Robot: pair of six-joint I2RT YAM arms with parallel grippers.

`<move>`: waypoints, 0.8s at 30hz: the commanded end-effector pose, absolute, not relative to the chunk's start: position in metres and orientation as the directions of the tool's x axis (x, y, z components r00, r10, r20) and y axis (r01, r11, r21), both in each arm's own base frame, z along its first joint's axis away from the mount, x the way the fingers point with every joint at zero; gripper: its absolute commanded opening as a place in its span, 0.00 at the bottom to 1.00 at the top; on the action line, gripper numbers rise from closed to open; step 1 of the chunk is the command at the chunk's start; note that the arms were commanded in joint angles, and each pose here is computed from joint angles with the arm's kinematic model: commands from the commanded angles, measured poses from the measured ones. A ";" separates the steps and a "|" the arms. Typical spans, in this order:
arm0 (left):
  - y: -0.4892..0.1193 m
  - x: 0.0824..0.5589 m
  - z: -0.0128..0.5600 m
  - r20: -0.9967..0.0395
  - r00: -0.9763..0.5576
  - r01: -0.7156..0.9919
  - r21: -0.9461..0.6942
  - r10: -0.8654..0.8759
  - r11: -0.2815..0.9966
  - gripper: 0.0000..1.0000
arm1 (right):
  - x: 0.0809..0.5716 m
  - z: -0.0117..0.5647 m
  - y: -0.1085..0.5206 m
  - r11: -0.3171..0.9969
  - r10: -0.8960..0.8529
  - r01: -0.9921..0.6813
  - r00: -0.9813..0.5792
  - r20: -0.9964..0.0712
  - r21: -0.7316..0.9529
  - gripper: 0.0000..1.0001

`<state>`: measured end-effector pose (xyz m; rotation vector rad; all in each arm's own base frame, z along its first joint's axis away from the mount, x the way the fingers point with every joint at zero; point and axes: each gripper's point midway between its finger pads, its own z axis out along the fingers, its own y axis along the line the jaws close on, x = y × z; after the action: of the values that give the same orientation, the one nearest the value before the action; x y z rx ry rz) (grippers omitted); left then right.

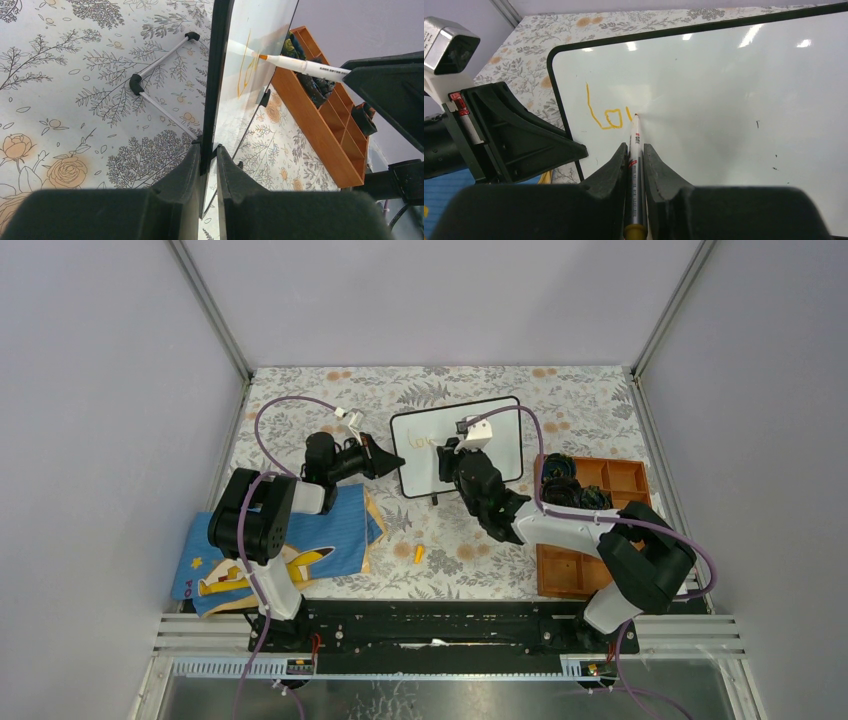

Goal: Write a sentence on the whiteboard

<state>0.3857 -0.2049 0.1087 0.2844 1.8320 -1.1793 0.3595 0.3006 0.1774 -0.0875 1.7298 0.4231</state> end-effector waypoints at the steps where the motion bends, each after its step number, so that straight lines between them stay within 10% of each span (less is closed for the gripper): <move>1: -0.207 0.383 0.102 -0.782 -0.574 0.594 -0.602 -0.244 0.534 0.00 | 0.376 0.205 0.293 0.939 0.213 -0.245 -0.139 -0.967 0.242 0.00; 24: -0.206 0.384 0.101 -0.783 -0.572 0.591 -0.600 -0.244 0.539 0.00 | 0.360 0.205 0.282 0.911 0.256 -0.291 -0.159 -0.953 0.293 0.00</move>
<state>0.3852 -0.2055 0.1083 0.2876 1.8332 -1.1786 0.3602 0.2840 0.1829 -0.0662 1.7163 0.4186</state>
